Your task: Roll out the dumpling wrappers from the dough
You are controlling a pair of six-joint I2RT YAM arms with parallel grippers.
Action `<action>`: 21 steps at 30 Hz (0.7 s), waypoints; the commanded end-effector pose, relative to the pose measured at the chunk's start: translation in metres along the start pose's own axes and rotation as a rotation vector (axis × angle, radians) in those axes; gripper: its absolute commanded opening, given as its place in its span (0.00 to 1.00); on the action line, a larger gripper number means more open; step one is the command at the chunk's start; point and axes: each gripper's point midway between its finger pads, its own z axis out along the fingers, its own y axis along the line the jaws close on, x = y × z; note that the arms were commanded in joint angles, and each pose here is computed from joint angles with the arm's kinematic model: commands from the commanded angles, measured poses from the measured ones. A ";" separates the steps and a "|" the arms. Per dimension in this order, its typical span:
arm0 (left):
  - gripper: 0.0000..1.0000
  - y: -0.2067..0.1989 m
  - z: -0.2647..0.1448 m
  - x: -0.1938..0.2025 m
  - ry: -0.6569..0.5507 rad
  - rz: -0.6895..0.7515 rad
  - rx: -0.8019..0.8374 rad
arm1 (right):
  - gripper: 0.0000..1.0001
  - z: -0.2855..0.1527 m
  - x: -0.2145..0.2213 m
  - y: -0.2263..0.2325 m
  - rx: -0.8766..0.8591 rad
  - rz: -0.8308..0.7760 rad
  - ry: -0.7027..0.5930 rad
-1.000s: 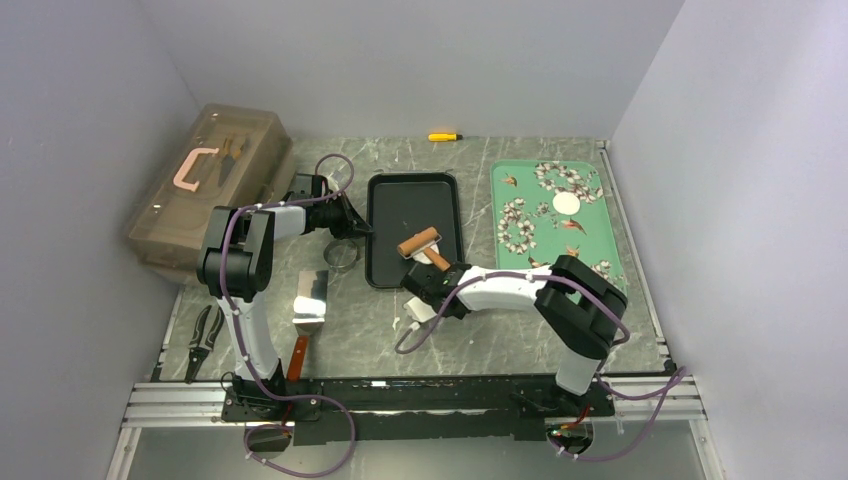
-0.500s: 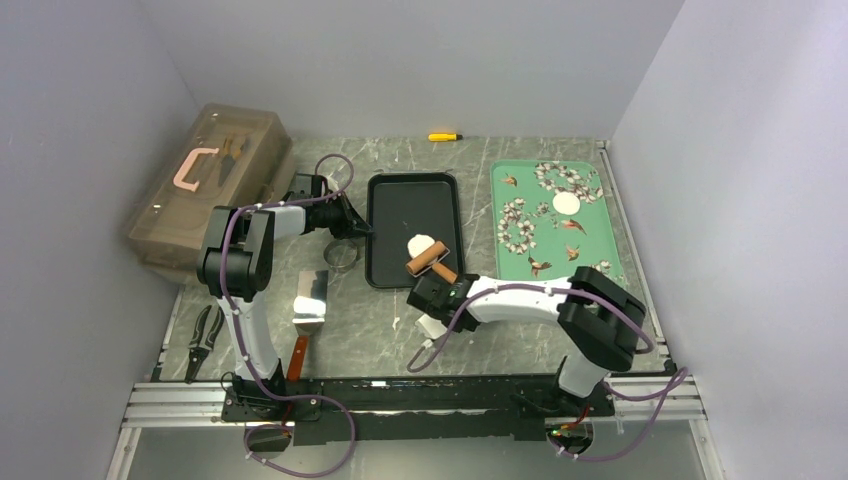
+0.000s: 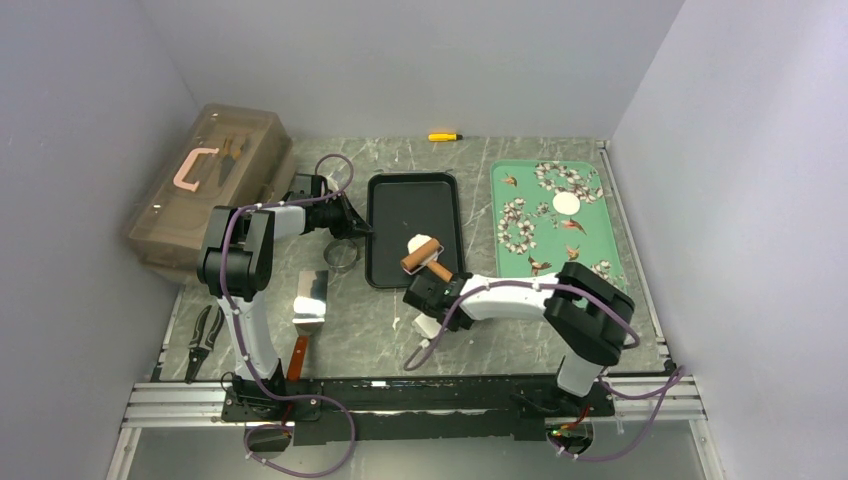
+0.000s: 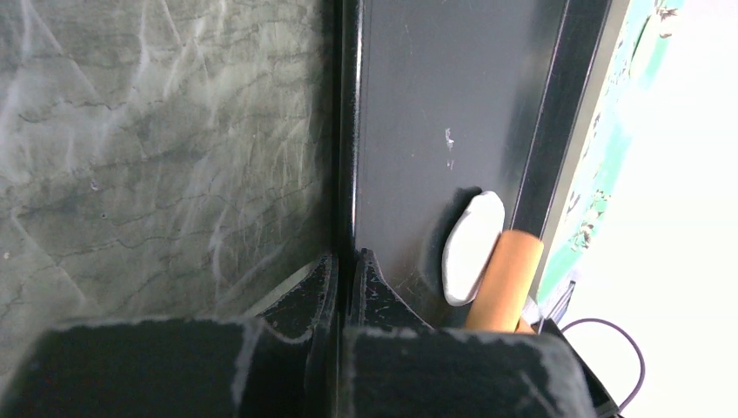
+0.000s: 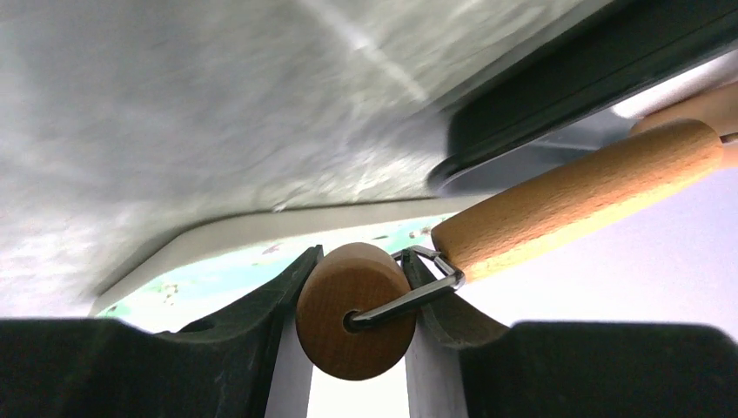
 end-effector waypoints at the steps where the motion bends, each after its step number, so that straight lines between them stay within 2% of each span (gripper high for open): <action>1: 0.00 0.049 0.007 0.017 0.034 -0.081 -0.161 | 0.00 -0.028 0.010 0.026 -0.037 -0.027 0.021; 4: 0.00 0.049 0.007 0.017 0.033 -0.080 -0.160 | 0.00 -0.028 0.008 0.020 -0.012 -0.031 0.012; 10: 0.00 0.048 0.007 0.016 0.032 -0.077 -0.156 | 0.00 -0.006 -0.008 -0.030 0.052 -0.028 -0.012; 14: 0.00 0.039 0.005 0.013 0.025 -0.051 -0.122 | 0.00 -0.005 -0.003 -0.046 0.079 0.047 -0.010; 16: 0.00 0.026 0.003 0.007 0.022 -0.008 -0.073 | 0.00 -0.016 -0.002 -0.052 0.110 0.122 -0.052; 17: 0.05 0.018 0.001 0.001 0.011 0.021 -0.058 | 0.00 -0.024 0.000 -0.059 0.141 0.166 -0.082; 21: 0.39 -0.007 -0.011 -0.016 -0.032 0.131 -0.024 | 0.00 -0.054 0.023 -0.100 0.331 0.334 -0.099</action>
